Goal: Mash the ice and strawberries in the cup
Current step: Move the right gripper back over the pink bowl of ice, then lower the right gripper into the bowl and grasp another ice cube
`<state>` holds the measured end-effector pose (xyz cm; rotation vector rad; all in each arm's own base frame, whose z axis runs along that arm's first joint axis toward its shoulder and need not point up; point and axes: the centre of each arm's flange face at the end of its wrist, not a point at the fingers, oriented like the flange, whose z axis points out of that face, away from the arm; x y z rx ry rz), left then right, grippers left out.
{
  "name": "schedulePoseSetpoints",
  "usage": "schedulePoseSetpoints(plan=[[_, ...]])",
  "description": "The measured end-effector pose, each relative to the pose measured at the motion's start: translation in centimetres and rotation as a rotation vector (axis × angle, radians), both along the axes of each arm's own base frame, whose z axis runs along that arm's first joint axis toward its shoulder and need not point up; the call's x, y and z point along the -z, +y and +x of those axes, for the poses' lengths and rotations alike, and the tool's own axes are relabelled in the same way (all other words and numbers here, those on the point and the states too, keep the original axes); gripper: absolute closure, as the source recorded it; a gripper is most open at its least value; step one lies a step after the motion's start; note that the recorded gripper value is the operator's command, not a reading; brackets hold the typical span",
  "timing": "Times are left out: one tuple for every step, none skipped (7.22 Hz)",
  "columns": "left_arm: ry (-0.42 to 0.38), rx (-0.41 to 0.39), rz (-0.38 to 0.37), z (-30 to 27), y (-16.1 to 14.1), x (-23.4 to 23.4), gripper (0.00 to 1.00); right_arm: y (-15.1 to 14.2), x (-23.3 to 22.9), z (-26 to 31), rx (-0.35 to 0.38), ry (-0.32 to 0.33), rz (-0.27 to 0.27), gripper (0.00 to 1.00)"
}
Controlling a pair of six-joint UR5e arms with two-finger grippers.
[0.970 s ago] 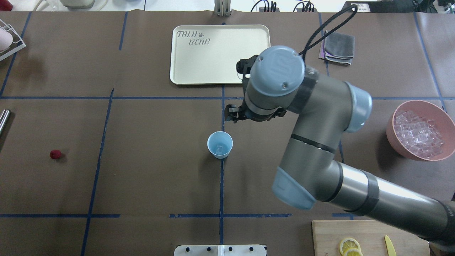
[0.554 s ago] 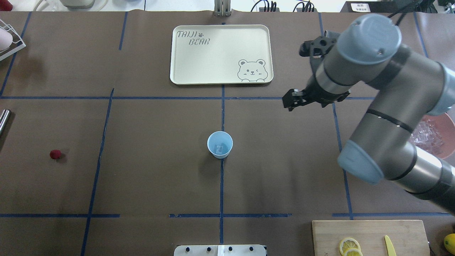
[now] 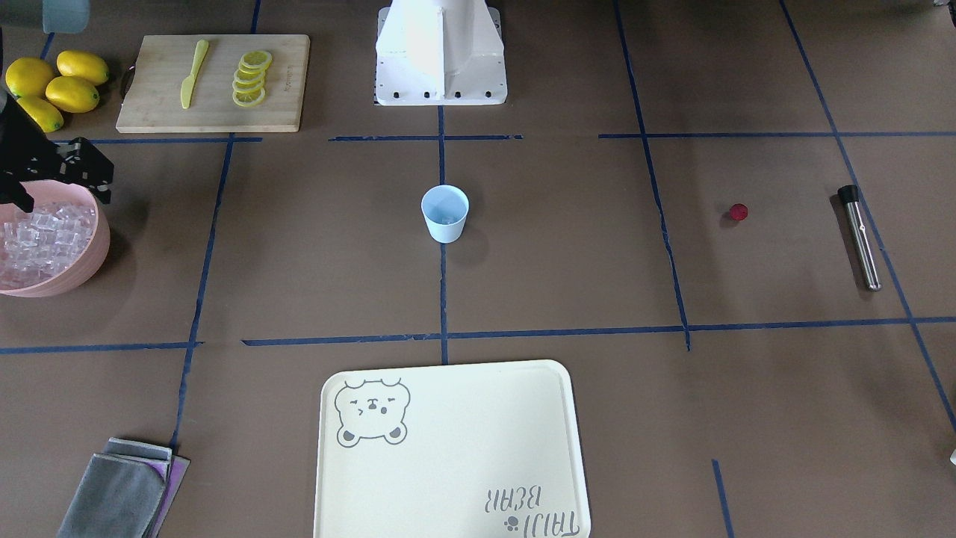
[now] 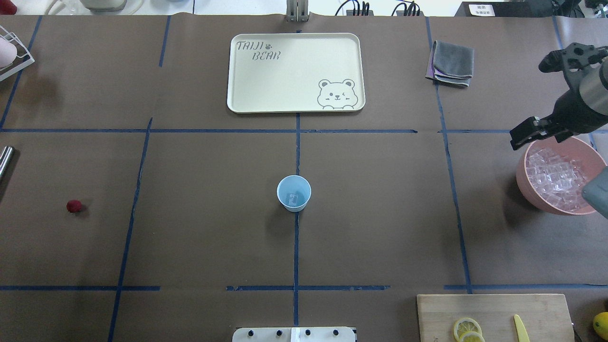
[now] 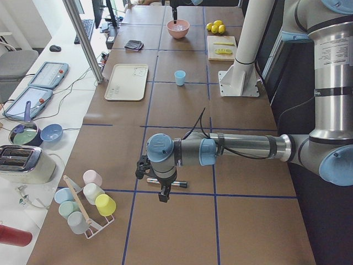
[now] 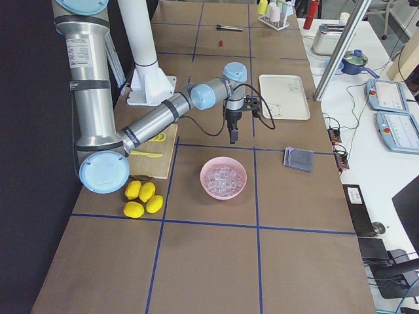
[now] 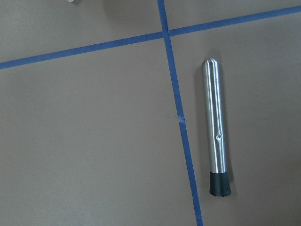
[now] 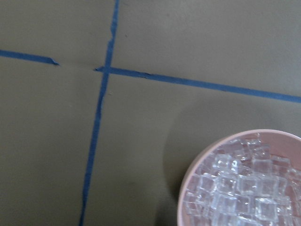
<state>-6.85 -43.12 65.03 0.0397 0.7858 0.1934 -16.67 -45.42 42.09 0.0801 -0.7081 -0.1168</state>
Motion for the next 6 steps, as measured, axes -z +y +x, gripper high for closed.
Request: schedulePoseSetpoints(plan=[[0.000,0.000,0.002,0.0,0.0,0.1,0.00,1.2,-3.1,1.1,-0.002,-0.004,0.007,0.08],[0.000,0.000,0.003,0.0,-0.1,0.1,0.00,2.2,-5.9,1.8,-0.002,-0.008,0.012,0.10],[0.000,0.000,0.003,0.0,-0.1,0.1,0.00,2.8,-8.3,2.2,-0.002,-0.006,0.007,0.13],[0.000,0.000,0.003,0.0,0.0,0.1,0.00,3.1,-10.2,2.3,-0.003,0.001,-0.003,0.16],[0.000,0.000,0.003,0.0,0.0,0.1,0.00,3.0,-12.0,2.3,-0.002,0.008,-0.013,0.17],[0.000,0.000,0.003,0.0,0.0,0.1,0.00,2.7,-13.8,2.1,-0.002,0.007,-0.014,0.18]])
